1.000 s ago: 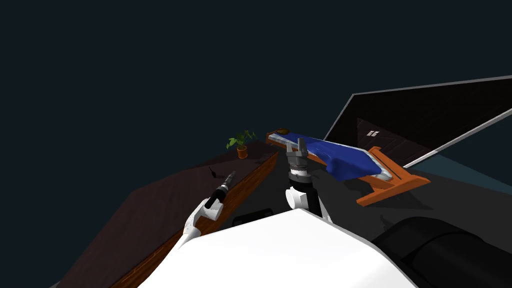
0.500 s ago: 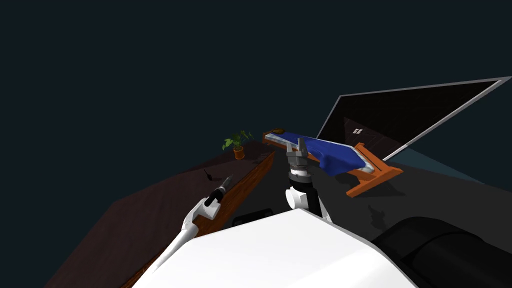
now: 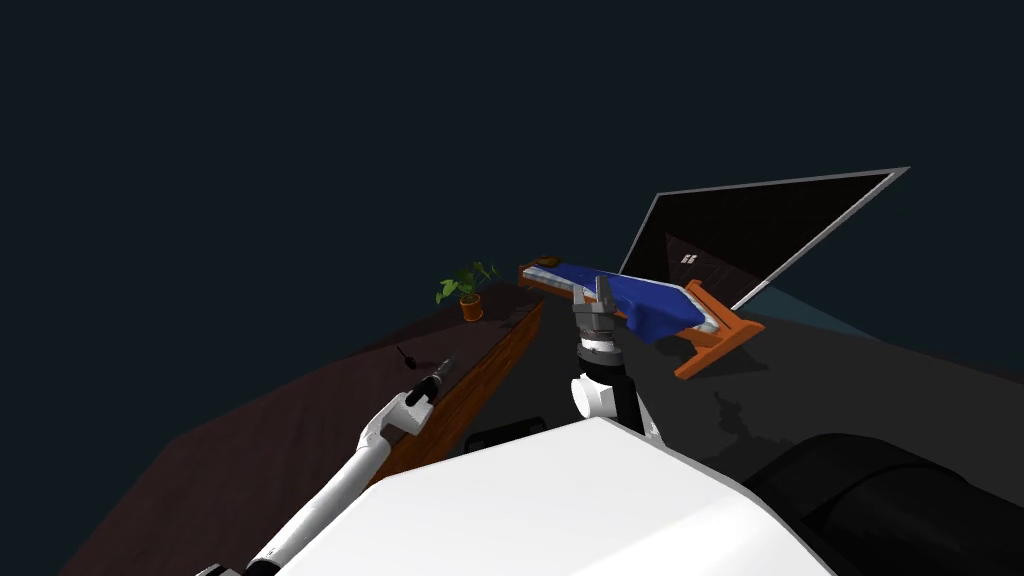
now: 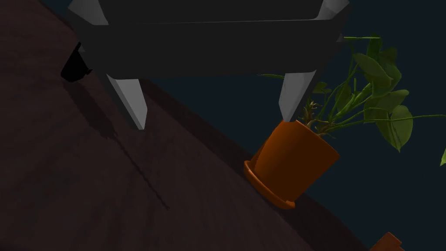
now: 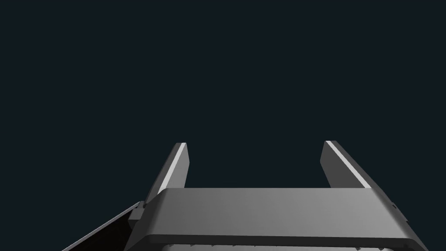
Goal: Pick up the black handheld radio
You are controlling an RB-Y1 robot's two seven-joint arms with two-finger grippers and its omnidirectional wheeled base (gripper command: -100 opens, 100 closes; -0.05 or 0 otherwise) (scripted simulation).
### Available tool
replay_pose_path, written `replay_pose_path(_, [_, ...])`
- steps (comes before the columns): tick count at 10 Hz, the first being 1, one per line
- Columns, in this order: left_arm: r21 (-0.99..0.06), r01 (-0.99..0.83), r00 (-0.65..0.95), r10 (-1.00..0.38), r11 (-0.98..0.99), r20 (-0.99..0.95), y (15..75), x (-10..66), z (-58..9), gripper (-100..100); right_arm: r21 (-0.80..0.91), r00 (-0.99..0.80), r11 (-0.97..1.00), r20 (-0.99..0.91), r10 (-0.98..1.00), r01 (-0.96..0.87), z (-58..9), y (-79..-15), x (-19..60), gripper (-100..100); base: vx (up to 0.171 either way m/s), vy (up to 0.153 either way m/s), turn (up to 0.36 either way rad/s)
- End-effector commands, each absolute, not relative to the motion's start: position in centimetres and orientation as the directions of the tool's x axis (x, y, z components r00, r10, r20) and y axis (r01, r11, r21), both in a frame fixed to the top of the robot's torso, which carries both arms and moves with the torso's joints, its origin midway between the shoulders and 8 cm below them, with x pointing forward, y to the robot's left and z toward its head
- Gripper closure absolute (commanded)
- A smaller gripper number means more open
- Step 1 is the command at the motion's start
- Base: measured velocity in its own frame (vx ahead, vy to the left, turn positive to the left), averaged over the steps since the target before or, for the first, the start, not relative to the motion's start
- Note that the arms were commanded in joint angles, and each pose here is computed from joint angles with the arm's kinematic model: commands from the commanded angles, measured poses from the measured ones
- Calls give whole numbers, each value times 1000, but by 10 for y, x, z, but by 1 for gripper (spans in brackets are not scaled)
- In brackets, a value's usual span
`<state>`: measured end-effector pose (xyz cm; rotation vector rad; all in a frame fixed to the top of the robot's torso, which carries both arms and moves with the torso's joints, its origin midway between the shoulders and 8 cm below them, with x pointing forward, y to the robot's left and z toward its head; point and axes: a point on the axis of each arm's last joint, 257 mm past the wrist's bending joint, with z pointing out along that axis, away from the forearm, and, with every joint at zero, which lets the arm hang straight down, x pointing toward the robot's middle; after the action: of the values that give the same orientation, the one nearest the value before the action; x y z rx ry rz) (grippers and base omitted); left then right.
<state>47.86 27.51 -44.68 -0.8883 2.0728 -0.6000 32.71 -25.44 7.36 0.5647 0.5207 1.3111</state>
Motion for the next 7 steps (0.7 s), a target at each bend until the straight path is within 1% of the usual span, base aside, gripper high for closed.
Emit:
replay_pose_path(1, [-593,-450,-443,-743,668,-501,314,474,-460,-100,652,182,163,-38,983,-741,74,-254,327,0,27,48,-203])
replay_pose_path(2, [-550,-488,-438,-735,678,-518,339,473,-467,-100,652,182,163,-38,983,-741,74,-254,327,0,33,60,-204])
replay_pose_path(3, [-547,-491,-438,-735,678,-518,340,472,-467,-100,652,182,163,-38,983,-741,74,-254,327,0,26,42,-71])
replay_pose_path(4, [-504,-529,-431,-727,683,-534,366,470,-472,-100,652,182,163,-38,982,-741,74,-254,327,0,27,34,-93])
replay_pose_path(6, [-421,-598,-412,-713,682,-568,417,465,-476,-100,652,182,163,-38,983,-741,74,-254,327,0,28,58,-194])
replay_pose_path(7, [-421,-598,-412,-713,682,-568,417,465,-476,-100,652,182,163,-38,983,-741,74,-254,327,0,18,51,-55])
